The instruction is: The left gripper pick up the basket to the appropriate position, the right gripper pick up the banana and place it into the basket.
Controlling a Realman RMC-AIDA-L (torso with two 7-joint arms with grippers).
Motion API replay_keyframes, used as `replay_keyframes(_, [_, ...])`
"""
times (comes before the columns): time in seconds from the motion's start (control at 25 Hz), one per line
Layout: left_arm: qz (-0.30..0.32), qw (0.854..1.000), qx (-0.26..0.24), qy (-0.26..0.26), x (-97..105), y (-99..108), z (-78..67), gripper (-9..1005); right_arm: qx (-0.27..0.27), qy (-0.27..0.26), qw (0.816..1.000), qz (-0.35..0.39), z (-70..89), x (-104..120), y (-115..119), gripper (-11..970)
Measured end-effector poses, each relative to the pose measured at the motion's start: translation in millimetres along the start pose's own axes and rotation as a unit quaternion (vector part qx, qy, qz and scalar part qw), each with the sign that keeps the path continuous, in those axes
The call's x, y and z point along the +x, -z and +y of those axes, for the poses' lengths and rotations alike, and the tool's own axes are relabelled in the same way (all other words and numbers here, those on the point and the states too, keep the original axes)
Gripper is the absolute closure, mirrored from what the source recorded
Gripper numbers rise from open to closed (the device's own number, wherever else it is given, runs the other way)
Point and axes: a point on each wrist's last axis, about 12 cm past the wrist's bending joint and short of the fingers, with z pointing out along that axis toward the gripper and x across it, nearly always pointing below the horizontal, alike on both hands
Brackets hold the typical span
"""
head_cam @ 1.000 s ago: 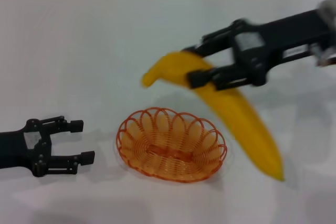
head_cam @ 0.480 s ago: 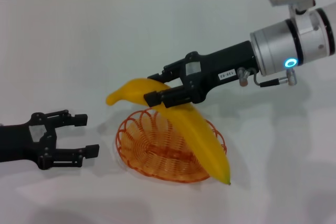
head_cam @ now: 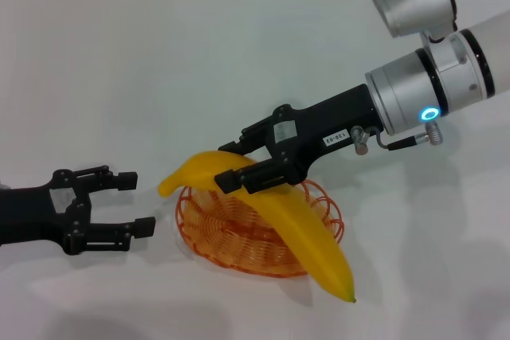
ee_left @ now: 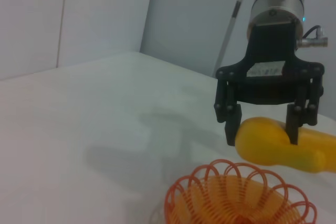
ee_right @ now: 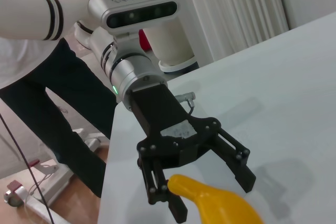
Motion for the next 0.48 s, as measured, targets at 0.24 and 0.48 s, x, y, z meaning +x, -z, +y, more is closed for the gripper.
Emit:
replay_keyframes(0.24, [-0.001, 1.0, 0.0, 0.003, -0.6, -0.3, 0.3, 108, 0.013, -0.001, 1.0, -0.007, -2.5, 1.6, 0.0, 452])
replay_keyframes(0.48, [-0.001, 1.0, 0.0, 0.002, -1.4, -0.7, 0.7, 109, 0.012, -0.006, 1.0, -0.007, -2.4, 3.9, -0.9, 377])
